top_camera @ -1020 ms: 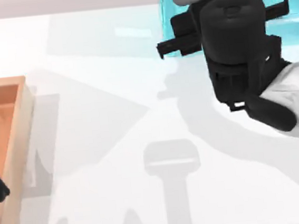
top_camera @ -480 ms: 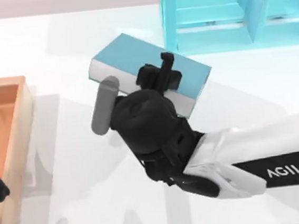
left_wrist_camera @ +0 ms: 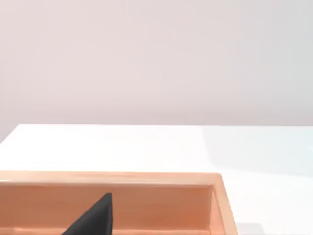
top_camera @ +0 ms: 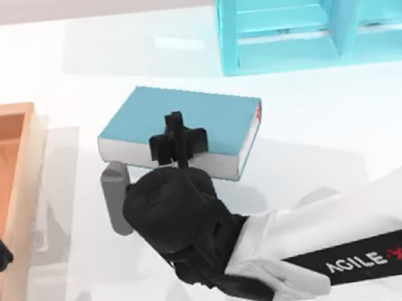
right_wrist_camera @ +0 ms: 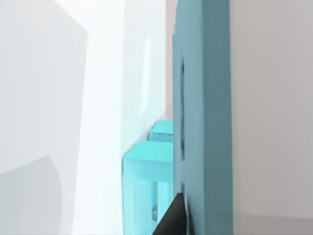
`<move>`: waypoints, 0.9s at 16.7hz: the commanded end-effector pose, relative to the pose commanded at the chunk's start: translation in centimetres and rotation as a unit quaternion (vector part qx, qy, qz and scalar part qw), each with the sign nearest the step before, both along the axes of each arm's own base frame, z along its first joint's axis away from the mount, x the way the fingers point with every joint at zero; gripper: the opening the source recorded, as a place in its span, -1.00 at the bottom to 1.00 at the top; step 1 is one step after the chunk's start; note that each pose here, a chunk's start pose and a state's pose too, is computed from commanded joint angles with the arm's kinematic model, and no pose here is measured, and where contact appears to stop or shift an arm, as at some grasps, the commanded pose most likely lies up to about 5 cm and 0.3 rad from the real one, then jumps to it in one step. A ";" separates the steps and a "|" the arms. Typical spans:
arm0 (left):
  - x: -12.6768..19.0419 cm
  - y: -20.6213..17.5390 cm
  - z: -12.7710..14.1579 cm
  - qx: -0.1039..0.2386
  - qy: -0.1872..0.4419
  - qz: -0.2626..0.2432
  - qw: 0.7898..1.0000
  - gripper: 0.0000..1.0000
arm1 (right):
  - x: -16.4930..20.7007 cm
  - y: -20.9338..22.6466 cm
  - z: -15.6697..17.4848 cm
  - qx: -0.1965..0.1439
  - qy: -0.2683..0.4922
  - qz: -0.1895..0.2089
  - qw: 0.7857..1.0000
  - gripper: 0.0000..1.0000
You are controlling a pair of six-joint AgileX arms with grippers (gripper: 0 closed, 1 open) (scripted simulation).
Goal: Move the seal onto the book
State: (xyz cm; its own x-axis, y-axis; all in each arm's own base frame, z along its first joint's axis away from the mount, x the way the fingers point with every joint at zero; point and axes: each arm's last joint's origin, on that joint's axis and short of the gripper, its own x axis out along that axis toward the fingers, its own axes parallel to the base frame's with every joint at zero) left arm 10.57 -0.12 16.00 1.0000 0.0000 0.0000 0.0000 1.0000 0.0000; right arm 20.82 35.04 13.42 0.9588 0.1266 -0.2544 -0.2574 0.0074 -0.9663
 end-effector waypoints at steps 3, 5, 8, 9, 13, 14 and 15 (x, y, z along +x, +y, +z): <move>0.0 0.0 0.0 0.000 0.000 0.000 1.000 1.00 | 0.1 -0.3 -0.2 -0.001 0.003 -0.002 1.000 -1.00; 0.0 0.0 0.0 0.000 0.000 0.000 1.000 1.00 | -0.1 -0.2 -0.1 0.000 0.002 -0.001 1.000 -1.00; 0.0 0.0 0.0 0.000 0.000 0.000 1.000 1.00 | -0.5 0.0 0.1 0.000 0.000 0.000 1.000 -1.00; 0.0 0.0 0.0 0.000 0.000 0.000 1.000 1.00 | -0.5 0.0 0.1 0.000 0.000 0.000 1.000 -1.00; 0.0 0.0 0.0 0.000 0.000 0.000 1.000 1.00 | -0.3 -0.1 -0.6 -0.002 0.003 -0.002 1.000 -1.00; 0.0 0.0 0.0 0.000 0.000 0.000 1.000 1.00 | -0.3 -0.1 -1.1 -0.003 0.003 -0.002 1.000 -1.00; 0.0 0.0 0.0 0.000 0.000 0.000 1.000 1.00 | -0.3 -0.1 -1.7 -0.004 0.003 -0.002 1.000 -1.00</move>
State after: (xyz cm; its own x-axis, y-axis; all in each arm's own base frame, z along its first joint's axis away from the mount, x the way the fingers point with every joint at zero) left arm 10.57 -0.12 16.00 1.0000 0.0000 0.0000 0.0000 1.0000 0.0000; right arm 20.47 34.96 11.74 0.9576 0.1207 -0.2614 -0.2635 0.0010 -0.9647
